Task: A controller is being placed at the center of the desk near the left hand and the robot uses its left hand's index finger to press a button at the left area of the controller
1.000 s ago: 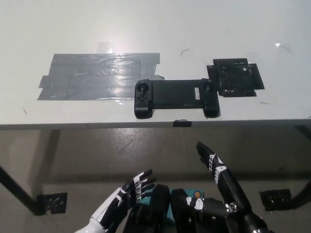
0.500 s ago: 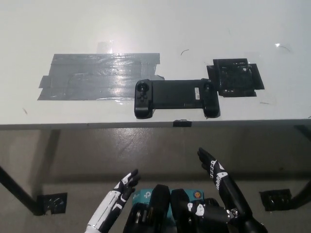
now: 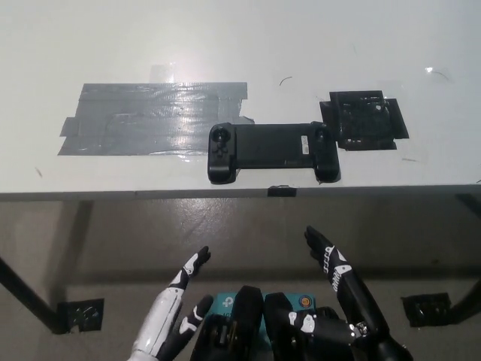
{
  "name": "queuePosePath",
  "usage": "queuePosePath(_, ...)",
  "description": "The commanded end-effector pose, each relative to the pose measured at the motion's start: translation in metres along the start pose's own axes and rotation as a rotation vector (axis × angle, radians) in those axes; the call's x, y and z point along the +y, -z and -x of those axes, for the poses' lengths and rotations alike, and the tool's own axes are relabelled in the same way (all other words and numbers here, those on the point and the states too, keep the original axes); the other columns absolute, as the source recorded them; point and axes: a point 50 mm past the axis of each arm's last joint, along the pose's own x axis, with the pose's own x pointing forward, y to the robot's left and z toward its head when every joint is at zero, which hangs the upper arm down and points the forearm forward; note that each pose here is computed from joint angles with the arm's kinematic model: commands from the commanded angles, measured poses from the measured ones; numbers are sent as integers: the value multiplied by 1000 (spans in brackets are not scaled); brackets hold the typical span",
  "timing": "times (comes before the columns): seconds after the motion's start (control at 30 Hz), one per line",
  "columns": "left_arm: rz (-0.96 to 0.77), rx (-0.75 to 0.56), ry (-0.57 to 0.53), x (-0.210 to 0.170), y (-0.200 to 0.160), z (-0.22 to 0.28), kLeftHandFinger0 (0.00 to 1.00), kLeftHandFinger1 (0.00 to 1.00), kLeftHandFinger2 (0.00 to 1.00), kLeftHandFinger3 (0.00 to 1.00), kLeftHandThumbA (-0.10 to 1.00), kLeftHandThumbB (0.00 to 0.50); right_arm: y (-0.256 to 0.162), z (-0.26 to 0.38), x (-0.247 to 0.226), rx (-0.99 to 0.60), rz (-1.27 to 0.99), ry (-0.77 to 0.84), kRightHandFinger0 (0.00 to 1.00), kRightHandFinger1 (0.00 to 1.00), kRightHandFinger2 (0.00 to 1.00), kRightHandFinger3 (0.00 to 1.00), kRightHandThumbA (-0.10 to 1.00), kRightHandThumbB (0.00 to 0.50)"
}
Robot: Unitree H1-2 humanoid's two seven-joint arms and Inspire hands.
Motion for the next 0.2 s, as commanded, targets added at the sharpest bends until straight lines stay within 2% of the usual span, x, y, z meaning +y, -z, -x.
queuePosePath(0.0, -60, -132, -85, 5, -8, -2, 1000, 1000, 1000, 1000, 1000, 220, -14, -5, 7, -110, -19, -8, 1000, 1000, 1000, 1000, 938, 214)
queuePosePath(0.17, -66, -139, -90, 6, -7, -3, 1000, 1000, 1000, 1000, 1000, 221, -14, -6, 8, -113, -19, -8, 1000, 1000, 1000, 1000, 942, 214)
